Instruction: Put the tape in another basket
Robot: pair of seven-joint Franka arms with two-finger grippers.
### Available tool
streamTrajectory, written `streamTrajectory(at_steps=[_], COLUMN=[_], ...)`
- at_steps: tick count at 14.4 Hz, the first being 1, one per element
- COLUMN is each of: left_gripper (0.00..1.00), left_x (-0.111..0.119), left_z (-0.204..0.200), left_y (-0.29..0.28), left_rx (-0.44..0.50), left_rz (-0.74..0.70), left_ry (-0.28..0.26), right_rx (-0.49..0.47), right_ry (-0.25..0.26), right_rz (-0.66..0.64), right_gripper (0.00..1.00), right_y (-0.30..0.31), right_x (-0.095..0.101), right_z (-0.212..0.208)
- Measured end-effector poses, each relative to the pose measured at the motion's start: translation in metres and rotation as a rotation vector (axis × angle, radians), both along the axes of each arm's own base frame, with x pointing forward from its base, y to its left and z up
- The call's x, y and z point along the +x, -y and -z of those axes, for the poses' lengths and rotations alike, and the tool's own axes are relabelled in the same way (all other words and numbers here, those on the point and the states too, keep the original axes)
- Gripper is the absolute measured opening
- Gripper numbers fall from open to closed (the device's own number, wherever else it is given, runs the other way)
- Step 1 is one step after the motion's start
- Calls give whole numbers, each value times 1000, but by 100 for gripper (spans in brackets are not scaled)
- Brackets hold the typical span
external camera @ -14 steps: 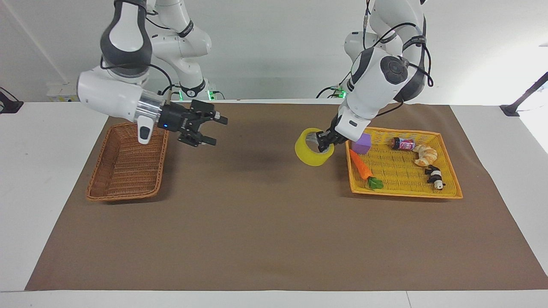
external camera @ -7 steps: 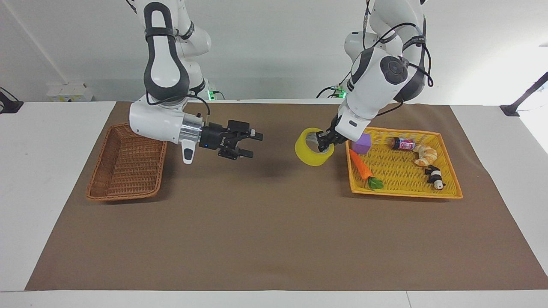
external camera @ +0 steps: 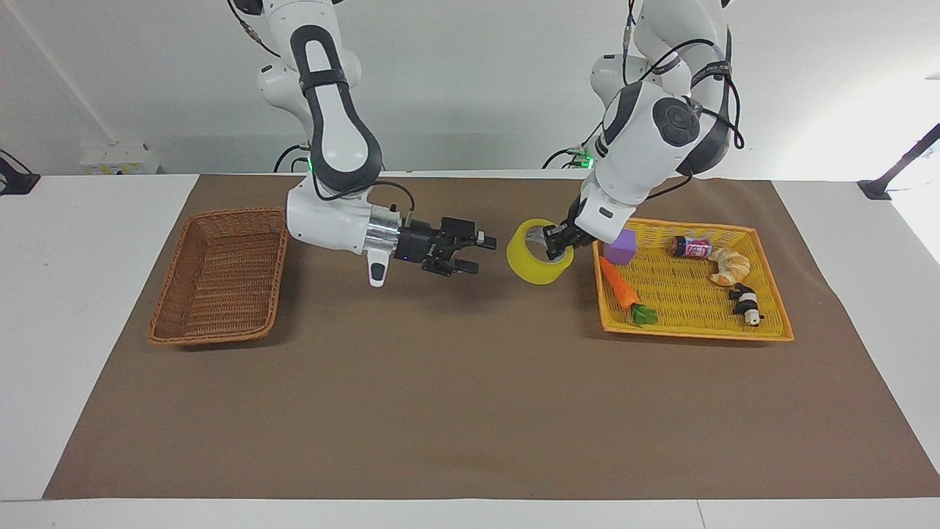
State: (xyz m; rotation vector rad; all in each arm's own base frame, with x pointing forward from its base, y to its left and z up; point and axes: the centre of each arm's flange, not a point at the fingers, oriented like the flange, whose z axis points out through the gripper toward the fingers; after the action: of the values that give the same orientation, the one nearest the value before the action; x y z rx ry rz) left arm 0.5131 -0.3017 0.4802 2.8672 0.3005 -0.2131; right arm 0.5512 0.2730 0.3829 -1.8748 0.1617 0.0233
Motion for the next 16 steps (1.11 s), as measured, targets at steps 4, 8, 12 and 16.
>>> streamTrajectory(at_steps=[4, 8, 12, 16], left_gripper=[22, 22, 22, 22], left_x=[0, 1, 1, 1], left_z=[0, 0, 0, 0], left_y=[-1, -1, -1, -1], left_rx=[0, -1, -1, -1], left_rz=[-1, -3, -3, -3], left_ry=[0, 3, 3, 3], right_rx=[3, 11, -4, -18], right_ry=[-53, -104, -104, -99], right_rz=[10, 29, 26, 15], right_gripper=[100, 100, 100, 100], right_y=[-9, -19, -36, -51], right_x=[-2, 0, -5, -13], right_z=[-4, -15, -15, -13])
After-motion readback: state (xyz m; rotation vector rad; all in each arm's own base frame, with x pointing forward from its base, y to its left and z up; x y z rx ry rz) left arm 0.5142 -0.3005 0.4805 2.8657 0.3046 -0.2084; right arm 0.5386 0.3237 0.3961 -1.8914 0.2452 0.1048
